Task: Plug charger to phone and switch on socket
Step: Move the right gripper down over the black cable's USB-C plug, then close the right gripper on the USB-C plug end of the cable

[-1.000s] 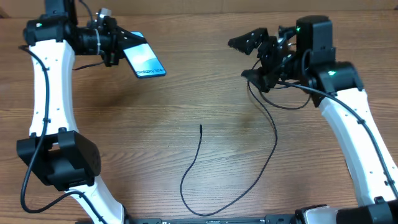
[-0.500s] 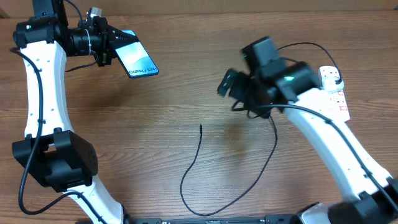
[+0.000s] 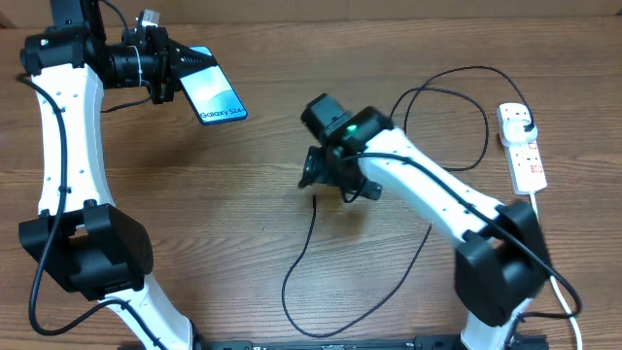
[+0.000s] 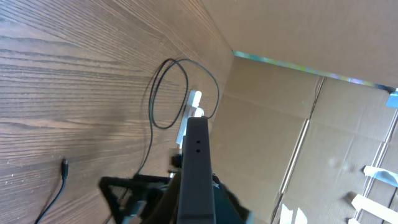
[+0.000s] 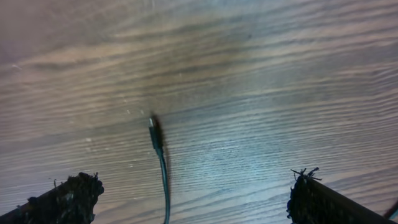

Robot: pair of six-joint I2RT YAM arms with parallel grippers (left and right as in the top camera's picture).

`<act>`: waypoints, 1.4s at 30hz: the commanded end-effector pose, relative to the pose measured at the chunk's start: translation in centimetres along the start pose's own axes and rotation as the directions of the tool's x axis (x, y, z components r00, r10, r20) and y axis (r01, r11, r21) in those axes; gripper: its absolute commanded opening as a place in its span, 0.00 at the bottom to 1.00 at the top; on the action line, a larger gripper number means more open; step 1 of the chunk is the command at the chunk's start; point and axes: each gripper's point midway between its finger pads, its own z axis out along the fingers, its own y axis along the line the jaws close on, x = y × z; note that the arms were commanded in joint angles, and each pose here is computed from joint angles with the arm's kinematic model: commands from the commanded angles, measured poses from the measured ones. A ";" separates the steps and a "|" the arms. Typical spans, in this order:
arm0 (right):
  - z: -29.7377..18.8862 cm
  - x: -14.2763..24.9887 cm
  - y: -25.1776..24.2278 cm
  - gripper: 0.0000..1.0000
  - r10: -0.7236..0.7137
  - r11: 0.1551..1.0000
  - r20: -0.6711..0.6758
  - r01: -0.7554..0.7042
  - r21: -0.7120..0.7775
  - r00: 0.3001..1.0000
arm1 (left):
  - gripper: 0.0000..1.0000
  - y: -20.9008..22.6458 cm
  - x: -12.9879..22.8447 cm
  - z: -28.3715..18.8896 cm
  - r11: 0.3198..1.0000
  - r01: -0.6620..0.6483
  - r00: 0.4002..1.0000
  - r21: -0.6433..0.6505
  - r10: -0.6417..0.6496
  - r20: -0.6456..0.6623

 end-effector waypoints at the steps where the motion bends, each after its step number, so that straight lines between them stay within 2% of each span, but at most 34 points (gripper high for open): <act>1: 1.3 0.6 0.5 1.00 -0.034 0.999 -0.005 0.034 0.033 0.999 | 0.04 -1.9 1.1 -0.5 0.997 -0.054 0.998 0.046 0.055 -0.014; 9: 3.8 2.2 1.2 1.00 -0.076 0.994 -0.048 0.080 0.077 0.996 | 0.04 -1.8 1.1 -0.6 0.996 -0.077 0.997 0.047 0.078 -0.014; 15: 4.5 2.9 2.4 1.00 -0.157 0.985 -0.044 0.160 0.061 0.987 | 0.04 -1.7 0.8 -1.0 0.996 -0.073 0.997 0.048 0.073 -0.003; 30: 6.6 4.2 3.7 1.00 -0.243 0.969 -0.035 0.244 0.044 0.969 | 0.04 -1.3 0.3 -1.8 0.996 -0.073 0.997 0.046 0.073 0.015; 42: 7.7 4.1 3.8 0.98 -0.254 0.967 -0.018 0.254 0.023 0.967 | 0.04 -1.2 0.3 -1.8 0.996 -0.071 0.997 0.046 0.070 0.015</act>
